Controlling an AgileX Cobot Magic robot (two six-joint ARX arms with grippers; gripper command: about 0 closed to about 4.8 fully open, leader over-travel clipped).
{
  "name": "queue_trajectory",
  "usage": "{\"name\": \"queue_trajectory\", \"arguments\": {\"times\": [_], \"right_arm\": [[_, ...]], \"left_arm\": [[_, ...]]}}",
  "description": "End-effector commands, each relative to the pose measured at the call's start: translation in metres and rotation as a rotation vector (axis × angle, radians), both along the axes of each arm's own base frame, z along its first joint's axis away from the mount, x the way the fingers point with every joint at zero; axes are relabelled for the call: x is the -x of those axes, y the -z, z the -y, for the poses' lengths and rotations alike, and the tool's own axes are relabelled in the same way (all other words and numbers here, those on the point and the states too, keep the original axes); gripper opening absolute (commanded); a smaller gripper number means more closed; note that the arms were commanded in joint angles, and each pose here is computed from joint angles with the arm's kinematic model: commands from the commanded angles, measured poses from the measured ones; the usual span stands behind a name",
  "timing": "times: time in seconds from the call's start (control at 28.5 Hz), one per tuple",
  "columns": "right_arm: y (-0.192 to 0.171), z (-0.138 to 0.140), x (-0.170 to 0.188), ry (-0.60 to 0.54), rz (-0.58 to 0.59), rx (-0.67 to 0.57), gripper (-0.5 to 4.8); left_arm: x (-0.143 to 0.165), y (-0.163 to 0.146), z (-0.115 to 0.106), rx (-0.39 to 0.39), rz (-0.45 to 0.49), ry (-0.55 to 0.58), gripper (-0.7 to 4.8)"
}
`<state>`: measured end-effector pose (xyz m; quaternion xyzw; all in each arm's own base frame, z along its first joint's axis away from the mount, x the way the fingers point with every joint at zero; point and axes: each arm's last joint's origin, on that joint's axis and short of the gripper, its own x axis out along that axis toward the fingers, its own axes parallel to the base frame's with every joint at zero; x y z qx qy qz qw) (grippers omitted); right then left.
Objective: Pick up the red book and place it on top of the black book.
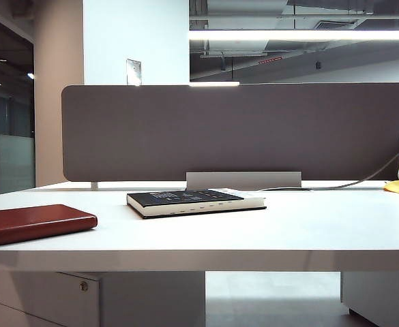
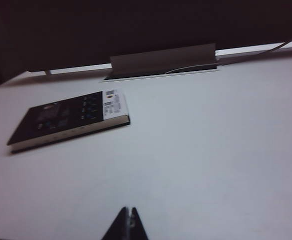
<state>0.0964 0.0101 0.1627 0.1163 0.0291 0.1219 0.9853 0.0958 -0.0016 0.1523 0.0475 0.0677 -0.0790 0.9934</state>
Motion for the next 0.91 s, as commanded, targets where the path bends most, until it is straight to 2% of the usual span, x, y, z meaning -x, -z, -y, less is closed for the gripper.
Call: {"name": "queue_trajectory", "arguments": {"times": [0.04, 0.46, 0.67, 0.91], "right_arm": [[0.000, -0.003, 0.001, -0.087, -0.007, -0.068, -0.04], [0.002, -0.003, 0.001, -0.111, -0.060, -0.118, -0.05], [-0.002, -0.004, 0.002, -0.136, -0.035, -0.145, -0.05], [-0.017, -0.005, 0.005, -0.184, 0.009, -0.154, -0.01]], "left_arm": [[0.000, 0.002, 0.000, 0.021, -0.013, 0.003, -0.06], [0.000, 0.002, 0.000, 0.020, -0.014, -0.007, -0.06], [0.000, 0.002, -0.002, 0.059, -0.024, -0.071, -0.06], [0.000, 0.002, -0.002, 0.058, -0.024, -0.074, -0.06]]}}
